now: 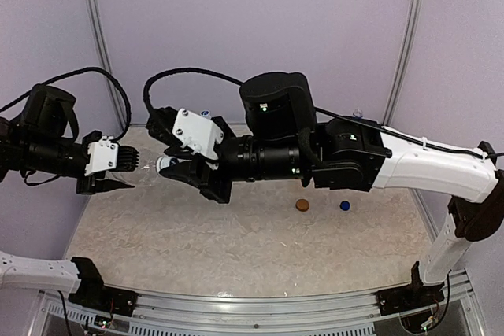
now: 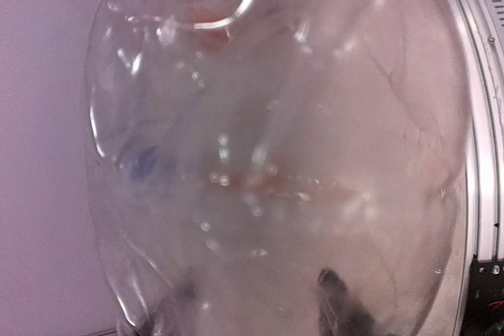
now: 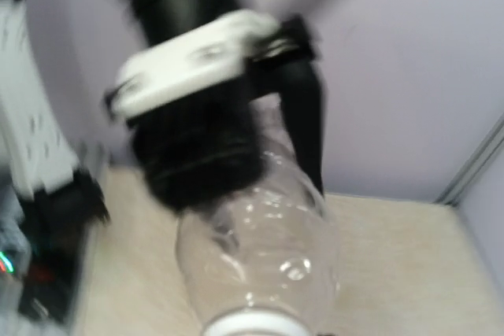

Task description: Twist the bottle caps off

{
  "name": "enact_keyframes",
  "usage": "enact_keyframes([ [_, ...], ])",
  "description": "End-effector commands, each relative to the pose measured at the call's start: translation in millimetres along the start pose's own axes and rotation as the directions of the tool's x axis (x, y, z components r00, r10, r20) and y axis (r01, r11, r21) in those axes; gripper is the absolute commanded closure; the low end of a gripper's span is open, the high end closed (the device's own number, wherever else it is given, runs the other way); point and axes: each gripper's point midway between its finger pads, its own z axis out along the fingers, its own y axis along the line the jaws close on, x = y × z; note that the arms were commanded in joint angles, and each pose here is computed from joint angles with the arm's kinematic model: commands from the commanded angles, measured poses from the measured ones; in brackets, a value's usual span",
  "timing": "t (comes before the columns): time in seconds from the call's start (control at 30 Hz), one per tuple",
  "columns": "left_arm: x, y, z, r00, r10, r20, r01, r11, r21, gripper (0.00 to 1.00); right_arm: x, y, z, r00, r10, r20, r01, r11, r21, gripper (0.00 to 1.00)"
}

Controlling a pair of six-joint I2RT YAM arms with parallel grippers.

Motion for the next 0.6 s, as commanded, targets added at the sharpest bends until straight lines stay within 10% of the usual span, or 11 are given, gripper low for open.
enact_keyframes([
  [0.0,-28.2,-53.4,-20.7,0.985,-0.089,0.151,0.041,0.955,0.294,0.76,64.0,26.6,14.5,0.794,-0.512,-0.328,0.536,0.844,-0.019,1.00],
  [0.27,-29.6,-62.1,-20.3,0.985,-0.081,0.155,0.025,0.941,0.339,0.76,51.9,13.7,13.0,0.431,-0.757,-0.491,0.873,0.488,0.013,1.00],
  [0.57,-21.4,-60.8,-12.8,0.989,-0.076,0.123,0.034,0.951,0.309,0.77,34.5,8.0,10.6,0.476,-0.750,-0.460,0.874,0.462,0.151,0.95],
])
